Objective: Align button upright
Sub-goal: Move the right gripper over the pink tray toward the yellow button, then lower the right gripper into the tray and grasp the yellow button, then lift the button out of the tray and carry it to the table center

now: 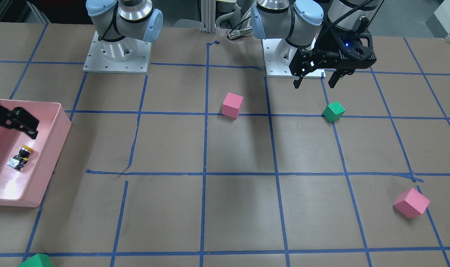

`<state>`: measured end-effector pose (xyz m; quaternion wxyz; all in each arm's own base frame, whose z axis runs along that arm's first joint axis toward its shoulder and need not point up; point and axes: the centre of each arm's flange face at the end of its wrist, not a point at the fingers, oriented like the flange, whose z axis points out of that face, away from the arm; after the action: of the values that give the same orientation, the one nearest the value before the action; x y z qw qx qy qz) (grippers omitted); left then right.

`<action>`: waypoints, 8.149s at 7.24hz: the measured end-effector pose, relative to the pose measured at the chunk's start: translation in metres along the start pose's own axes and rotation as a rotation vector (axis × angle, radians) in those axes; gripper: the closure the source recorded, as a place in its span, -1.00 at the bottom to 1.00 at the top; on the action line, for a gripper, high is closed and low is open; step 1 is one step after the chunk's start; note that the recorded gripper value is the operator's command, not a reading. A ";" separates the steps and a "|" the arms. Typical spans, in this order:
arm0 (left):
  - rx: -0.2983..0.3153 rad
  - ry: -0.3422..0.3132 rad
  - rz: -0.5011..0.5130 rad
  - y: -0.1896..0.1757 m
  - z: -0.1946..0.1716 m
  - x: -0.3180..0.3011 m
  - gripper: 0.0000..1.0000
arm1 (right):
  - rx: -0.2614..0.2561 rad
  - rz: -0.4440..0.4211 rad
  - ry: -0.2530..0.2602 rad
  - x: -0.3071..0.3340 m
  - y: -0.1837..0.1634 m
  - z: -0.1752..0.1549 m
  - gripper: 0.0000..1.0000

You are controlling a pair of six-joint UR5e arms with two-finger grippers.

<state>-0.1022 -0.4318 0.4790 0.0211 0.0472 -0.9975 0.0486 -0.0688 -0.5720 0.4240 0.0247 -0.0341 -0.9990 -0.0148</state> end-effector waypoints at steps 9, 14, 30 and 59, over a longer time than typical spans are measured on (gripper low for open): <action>-0.001 -0.003 0.005 0.002 0.000 0.000 -1.00 | -0.080 0.021 0.040 0.111 0.004 0.159 -1.00; 0.000 -0.005 0.004 0.002 0.000 -0.001 -1.00 | -0.135 0.047 0.023 0.123 0.014 0.214 -1.00; -0.006 -0.008 0.023 0.003 0.000 -0.002 -1.00 | 0.001 0.146 0.081 0.112 0.008 0.134 1.00; -0.036 -0.022 0.028 0.008 0.002 -0.004 -1.00 | -0.038 0.073 -0.438 -0.394 -0.012 0.209 1.00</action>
<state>-0.0994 -0.4236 0.4764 0.0105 0.0333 -0.9989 0.0306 0.3128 -0.6040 0.1955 -0.1928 -0.0733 -0.9782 -0.0249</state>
